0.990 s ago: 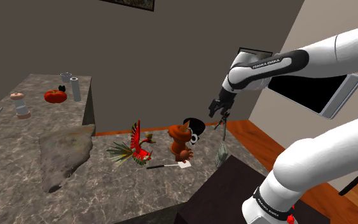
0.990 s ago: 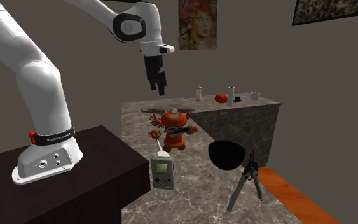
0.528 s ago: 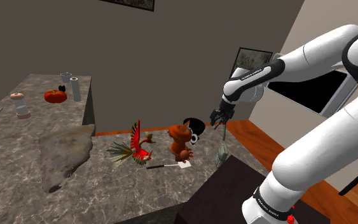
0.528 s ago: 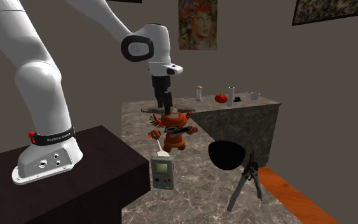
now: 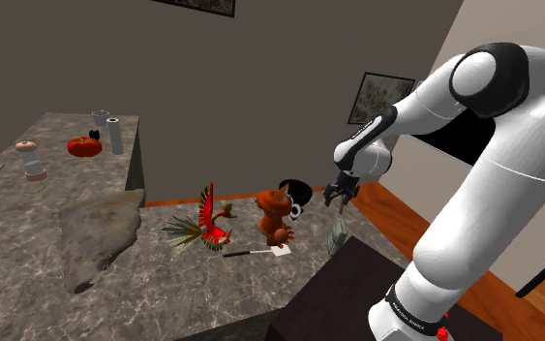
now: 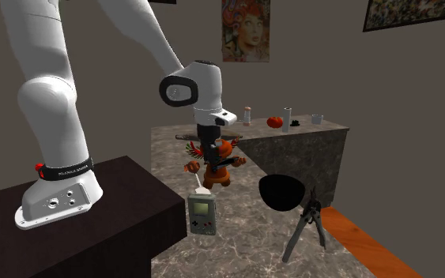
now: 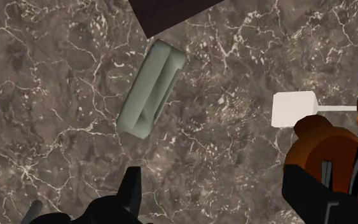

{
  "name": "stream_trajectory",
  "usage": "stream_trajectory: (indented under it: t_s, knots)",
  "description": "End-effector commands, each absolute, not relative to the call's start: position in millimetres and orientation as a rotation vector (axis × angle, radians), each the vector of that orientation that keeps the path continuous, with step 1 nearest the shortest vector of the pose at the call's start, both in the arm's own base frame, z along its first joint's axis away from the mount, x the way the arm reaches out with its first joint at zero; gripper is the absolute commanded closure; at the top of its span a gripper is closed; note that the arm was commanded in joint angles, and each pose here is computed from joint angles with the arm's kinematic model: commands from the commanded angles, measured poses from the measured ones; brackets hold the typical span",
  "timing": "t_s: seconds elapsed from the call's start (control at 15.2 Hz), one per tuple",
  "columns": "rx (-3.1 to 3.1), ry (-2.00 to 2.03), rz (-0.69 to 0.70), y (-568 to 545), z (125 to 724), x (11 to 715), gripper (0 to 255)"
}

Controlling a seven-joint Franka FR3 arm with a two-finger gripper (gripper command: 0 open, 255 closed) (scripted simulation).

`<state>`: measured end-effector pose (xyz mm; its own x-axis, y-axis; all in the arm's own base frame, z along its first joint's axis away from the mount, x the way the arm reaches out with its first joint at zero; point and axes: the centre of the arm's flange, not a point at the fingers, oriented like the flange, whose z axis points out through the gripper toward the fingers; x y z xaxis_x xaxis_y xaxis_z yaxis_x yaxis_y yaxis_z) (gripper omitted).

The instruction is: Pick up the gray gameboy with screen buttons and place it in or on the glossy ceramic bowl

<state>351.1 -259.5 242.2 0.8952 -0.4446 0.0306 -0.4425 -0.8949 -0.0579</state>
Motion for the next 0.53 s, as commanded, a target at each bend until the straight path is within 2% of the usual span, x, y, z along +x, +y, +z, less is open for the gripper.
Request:
stream_trajectory:
  t_s: [0.0, 0.46]
  knots:
    - [-3.002, 0.749, -0.051, -274.0, 219.9, 345.8, 0]
    - [-2.973, 0.864, -0.007, -308.9, 156.9, 329.9, 0]
